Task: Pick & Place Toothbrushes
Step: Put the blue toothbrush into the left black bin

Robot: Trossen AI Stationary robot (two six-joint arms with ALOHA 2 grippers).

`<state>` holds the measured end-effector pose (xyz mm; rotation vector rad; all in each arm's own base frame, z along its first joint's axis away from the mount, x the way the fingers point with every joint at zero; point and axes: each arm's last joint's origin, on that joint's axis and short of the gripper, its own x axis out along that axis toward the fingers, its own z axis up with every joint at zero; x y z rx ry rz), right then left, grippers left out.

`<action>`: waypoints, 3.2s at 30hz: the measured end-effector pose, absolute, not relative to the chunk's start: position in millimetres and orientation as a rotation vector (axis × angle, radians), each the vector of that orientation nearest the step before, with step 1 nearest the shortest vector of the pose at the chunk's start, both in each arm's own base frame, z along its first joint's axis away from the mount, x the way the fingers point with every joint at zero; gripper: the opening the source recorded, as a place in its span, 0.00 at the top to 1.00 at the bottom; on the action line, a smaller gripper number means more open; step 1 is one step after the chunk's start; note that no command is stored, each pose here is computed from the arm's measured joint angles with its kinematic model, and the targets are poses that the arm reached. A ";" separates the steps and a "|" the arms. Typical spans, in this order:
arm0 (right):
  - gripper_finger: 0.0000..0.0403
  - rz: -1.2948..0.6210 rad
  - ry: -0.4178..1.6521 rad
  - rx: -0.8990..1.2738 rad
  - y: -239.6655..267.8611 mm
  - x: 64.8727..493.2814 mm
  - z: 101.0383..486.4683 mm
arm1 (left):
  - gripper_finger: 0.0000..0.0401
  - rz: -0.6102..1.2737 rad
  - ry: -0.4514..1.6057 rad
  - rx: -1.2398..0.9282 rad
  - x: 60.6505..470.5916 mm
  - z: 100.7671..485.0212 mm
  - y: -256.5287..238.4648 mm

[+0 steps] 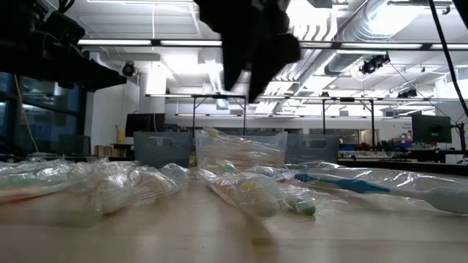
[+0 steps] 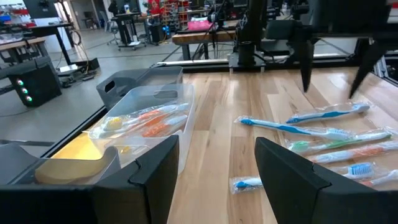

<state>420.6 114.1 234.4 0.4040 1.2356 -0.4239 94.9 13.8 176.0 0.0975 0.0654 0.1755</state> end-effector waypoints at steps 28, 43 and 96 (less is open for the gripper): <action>0.41 -0.766 1.185 0.854 153.5 346.5 134.1 | 0.49 0.176 0.065 0.095 94.9 176.0 13.8; 0.96 -0.768 1.250 0.770 151.0 336.6 140.1 | 0.49 0.175 0.067 0.098 94.9 175.8 13.8; 0.97 -0.563 0.574 0.260 -15.0 323.1 219.4 | 0.49 0.170 -0.003 0.093 95.1 182.5 13.7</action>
